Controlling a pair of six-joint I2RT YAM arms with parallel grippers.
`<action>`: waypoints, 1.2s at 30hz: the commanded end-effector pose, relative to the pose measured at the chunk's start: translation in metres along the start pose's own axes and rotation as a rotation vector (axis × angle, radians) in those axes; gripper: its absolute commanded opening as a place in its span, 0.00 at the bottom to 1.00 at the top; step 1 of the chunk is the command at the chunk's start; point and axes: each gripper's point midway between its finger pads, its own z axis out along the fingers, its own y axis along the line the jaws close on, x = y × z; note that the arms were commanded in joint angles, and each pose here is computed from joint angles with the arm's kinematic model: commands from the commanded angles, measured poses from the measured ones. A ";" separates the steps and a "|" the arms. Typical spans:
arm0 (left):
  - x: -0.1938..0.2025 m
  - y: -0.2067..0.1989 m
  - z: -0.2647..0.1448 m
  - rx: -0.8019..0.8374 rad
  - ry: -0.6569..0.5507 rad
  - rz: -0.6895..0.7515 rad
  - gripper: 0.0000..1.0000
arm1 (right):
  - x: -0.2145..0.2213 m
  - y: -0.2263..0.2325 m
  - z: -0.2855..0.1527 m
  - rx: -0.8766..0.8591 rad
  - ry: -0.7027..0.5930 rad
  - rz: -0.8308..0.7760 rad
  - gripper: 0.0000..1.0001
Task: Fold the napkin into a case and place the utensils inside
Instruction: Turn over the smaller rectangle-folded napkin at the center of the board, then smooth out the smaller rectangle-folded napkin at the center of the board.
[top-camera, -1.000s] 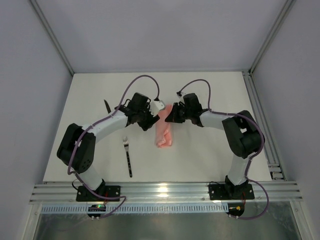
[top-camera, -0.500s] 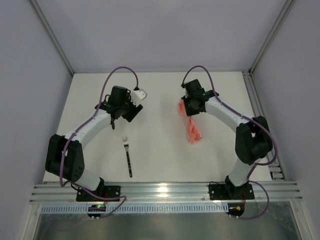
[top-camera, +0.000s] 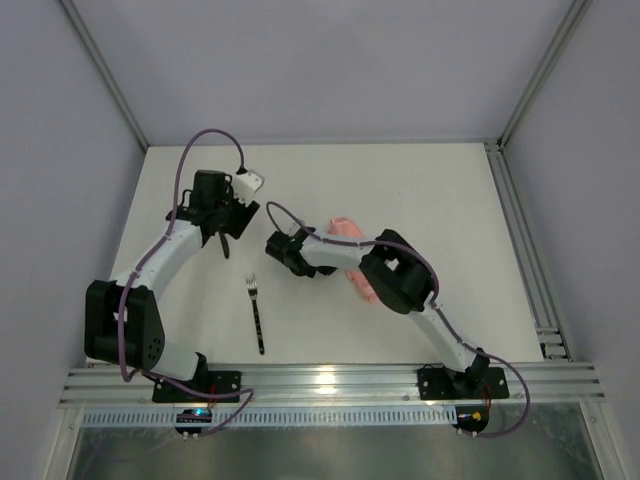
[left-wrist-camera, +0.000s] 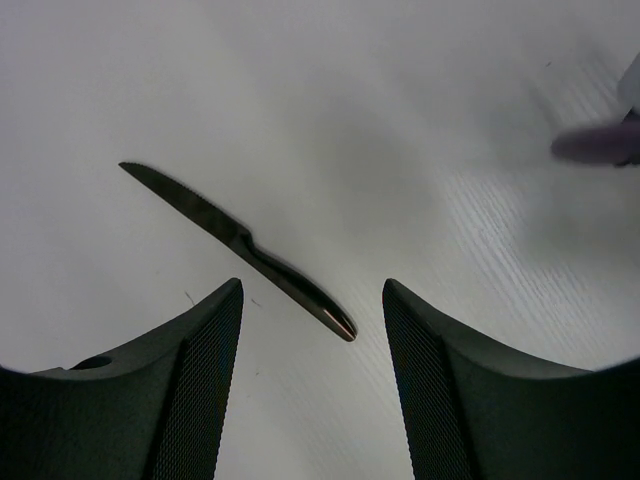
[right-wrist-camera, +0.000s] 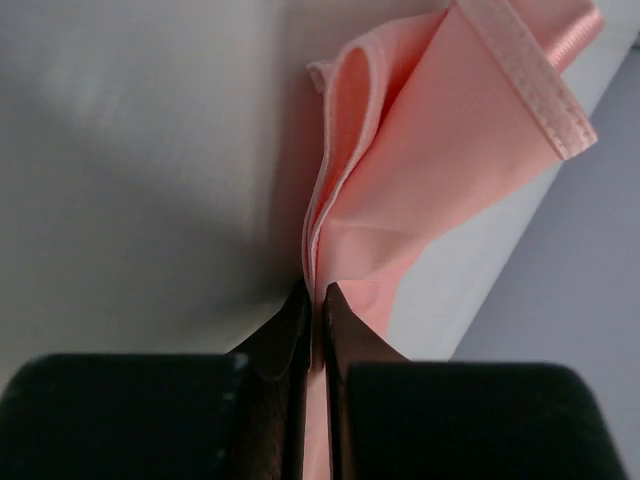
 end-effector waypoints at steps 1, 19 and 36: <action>-0.009 0.007 -0.010 -0.027 -0.046 0.003 0.61 | -0.004 0.025 -0.013 0.032 0.005 -0.029 0.04; -0.019 0.005 -0.005 0.015 -0.044 -0.018 0.62 | -0.066 0.058 -0.169 -0.360 -0.452 0.154 0.99; -0.107 -0.126 0.080 0.328 -0.040 -0.003 0.63 | 0.042 0.001 -0.101 -0.777 -0.469 0.686 0.04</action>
